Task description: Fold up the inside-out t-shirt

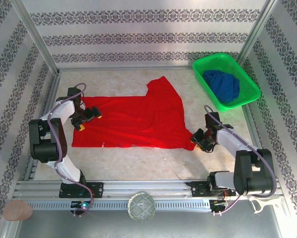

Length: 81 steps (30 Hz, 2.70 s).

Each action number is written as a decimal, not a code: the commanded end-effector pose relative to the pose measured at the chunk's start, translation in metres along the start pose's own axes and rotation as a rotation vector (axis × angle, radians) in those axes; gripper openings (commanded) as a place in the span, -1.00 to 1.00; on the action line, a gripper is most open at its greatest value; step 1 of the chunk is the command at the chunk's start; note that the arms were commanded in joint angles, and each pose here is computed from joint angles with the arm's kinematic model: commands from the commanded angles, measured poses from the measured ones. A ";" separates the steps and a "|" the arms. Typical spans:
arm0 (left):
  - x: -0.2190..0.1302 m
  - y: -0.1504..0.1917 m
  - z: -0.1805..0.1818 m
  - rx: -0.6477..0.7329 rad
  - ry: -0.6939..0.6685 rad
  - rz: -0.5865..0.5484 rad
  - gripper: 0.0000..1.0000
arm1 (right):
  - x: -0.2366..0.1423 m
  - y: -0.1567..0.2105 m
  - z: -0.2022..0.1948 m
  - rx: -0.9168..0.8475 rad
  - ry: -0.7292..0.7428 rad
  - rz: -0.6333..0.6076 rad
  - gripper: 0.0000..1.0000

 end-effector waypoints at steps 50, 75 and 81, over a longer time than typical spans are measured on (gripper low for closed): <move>0.018 -0.157 -0.029 0.117 -0.095 -0.060 0.65 | -0.052 -0.185 0.280 -0.456 -0.120 -0.211 0.09; 0.020 -0.146 -0.033 0.071 -0.080 -0.033 0.82 | 0.090 -0.260 0.307 -0.401 -0.206 -0.273 0.09; 0.024 -0.148 -0.034 0.066 -0.073 -0.025 0.83 | 0.108 -0.258 0.307 -0.348 -0.240 -0.238 -0.16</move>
Point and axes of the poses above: each hand's point on the last joint's axis, 136 mm out from that joint toward the fingers, its own x axis out along the fingers, its own z axis along the line the jaws close on, y = z × x, the point moved 4 cm from there along -x, back along the fingers, and after that the axes turned 3 degrees about -x, right-handed, at the moved point
